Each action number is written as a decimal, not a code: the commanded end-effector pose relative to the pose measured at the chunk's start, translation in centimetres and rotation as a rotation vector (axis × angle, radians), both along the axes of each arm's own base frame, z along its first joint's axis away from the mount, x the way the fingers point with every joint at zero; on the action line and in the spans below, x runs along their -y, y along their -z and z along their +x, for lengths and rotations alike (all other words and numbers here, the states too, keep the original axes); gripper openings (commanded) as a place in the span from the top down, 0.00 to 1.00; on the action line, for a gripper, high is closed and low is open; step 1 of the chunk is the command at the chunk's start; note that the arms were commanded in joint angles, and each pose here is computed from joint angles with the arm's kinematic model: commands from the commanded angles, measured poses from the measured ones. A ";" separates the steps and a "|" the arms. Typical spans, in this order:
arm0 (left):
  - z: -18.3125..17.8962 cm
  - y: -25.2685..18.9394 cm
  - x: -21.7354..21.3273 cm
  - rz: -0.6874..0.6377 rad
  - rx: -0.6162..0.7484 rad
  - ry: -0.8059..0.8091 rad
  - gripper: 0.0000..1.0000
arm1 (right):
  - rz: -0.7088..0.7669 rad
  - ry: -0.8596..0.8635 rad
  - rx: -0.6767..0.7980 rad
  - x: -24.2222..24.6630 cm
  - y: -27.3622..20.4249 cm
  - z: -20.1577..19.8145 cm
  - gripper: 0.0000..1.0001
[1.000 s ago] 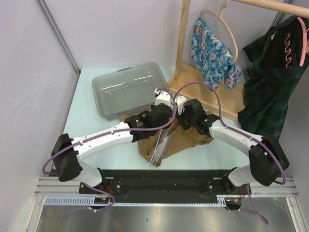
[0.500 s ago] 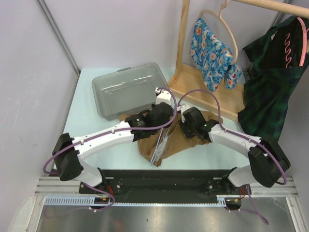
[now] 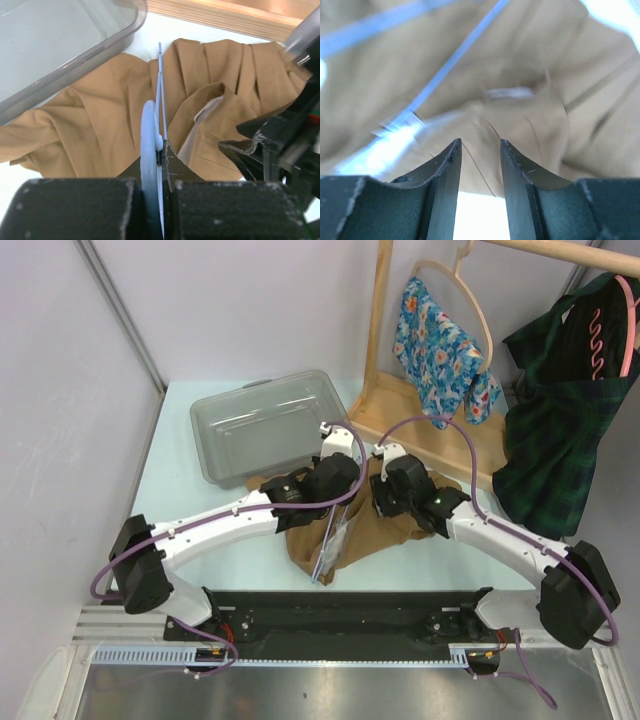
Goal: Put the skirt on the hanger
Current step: Place skirt on hanger
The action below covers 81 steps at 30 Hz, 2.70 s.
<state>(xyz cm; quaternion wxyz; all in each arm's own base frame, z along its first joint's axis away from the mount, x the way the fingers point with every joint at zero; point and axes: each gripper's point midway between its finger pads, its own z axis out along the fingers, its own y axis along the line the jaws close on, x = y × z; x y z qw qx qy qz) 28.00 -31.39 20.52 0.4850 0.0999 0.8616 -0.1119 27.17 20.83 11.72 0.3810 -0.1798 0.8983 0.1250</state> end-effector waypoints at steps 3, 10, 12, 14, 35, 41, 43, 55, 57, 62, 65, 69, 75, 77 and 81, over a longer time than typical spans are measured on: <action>1.1 -1.6 -1.0 -0.032 0.029 -0.115 1.00 | 0.094 -0.035 0.075 -4.3 -2.9 3.5 0.61; 0.8 -1.2 -1.5 -0.027 0.022 -0.126 1.00 | 0.026 0.001 0.018 -5.0 0.1 6.1 0.66; 0.8 -1.2 -1.5 -0.030 0.023 -0.126 1.00 | 0.008 0.027 0.007 -4.6 0.6 6.3 0.67; 0.8 -1.1 -1.4 -0.032 0.021 -0.123 1.00 | -0.033 0.057 -0.014 -3.5 1.3 6.0 0.68; 0.6 -0.5 -0.7 -0.040 0.011 -0.094 1.00 | -0.109 0.234 -0.093 2.0 3.6 1.8 0.50; 0.6 -0.4 -0.7 -0.035 0.010 -0.086 1.00 | -0.054 0.263 -0.099 1.2 3.9 2.6 0.49; 0.6 -0.4 -0.7 -0.035 0.012 -0.086 1.00 | -0.041 0.270 -0.102 0.9 4.1 2.7 0.50; 0.7 -0.1 -0.5 -0.024 0.004 -0.078 1.00 | -0.079 0.336 -0.070 0.9 5.9 4.3 0.65; 0.7 -0.1 -0.4 -0.023 0.005 -0.074 1.00 | -0.100 0.348 -0.079 1.3 6.4 4.3 0.71; 0.6 -0.3 -0.6 -0.017 0.011 -0.065 1.00 | -0.092 0.384 -0.046 2.1 5.0 4.6 1.00; 0.4 -0.5 -0.6 -0.029 0.020 -0.044 1.00 | -0.050 0.392 -0.005 2.5 2.7 4.8 1.00; 0.1 -0.9 -0.6 -0.056 0.036 -0.021 1.00 | -0.008 0.400 0.009 3.1 1.1 5.0 1.00; 0.3 -1.3 -0.2 -0.063 0.045 -0.009 1.00 | -0.028 0.342 -0.001 3.0 1.4 4.9 1.00; 0.2 -1.4 0.2 -0.077 0.047 0.008 1.00 | -0.017 0.281 -0.015 1.9 1.9 4.8 1.00; 0.0 -1.1 0.5 -0.088 0.046 0.031 1.00 | 0.005 0.170 -0.030 -0.5 2.4 4.2 0.77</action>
